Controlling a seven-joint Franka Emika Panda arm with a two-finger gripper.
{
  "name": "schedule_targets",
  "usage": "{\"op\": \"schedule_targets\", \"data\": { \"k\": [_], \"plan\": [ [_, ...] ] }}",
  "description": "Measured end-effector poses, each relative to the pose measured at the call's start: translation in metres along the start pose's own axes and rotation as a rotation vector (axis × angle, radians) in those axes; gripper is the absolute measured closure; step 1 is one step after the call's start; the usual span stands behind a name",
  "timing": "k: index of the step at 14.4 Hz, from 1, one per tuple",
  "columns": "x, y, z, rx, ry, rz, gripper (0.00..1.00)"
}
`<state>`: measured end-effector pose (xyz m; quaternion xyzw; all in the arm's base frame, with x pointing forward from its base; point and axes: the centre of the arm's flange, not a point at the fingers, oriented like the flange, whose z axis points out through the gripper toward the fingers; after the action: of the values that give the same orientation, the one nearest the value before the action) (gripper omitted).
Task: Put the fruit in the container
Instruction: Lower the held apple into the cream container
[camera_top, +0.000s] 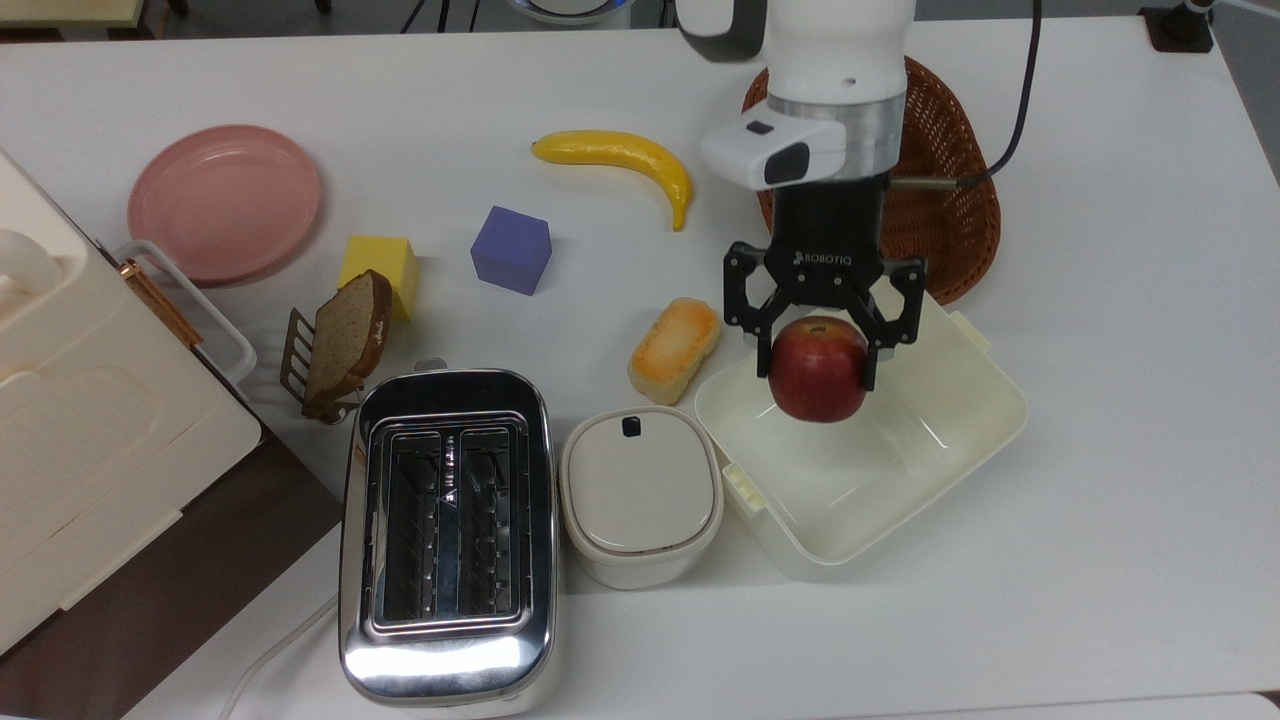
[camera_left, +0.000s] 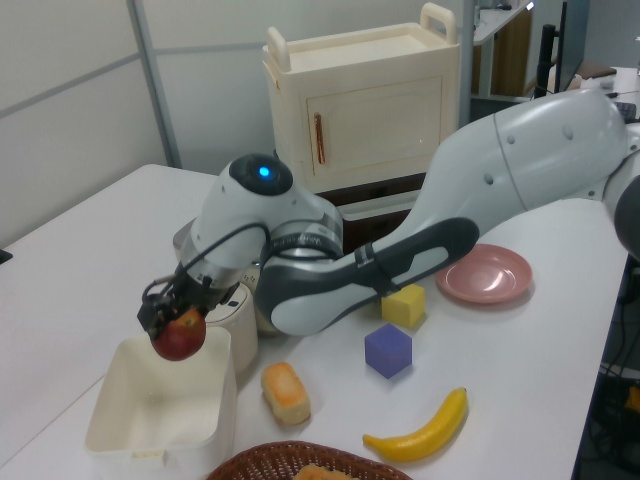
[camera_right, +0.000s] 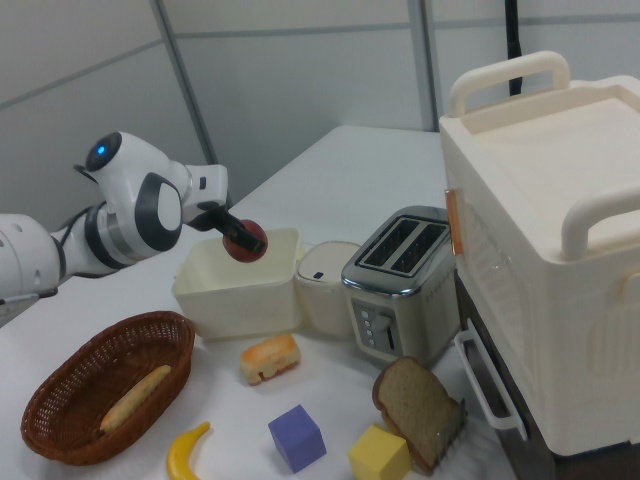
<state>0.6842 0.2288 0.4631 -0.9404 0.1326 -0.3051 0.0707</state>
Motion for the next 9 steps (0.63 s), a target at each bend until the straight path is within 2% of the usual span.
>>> {"op": "schedule_targets", "data": {
  "k": [4,9],
  "plan": [
    [-0.015,0.003,0.031,-0.017,-0.015,-0.043,0.17],
    [-0.025,-0.002,0.037,-0.016,-0.029,-0.070,0.17]
  ]
}}
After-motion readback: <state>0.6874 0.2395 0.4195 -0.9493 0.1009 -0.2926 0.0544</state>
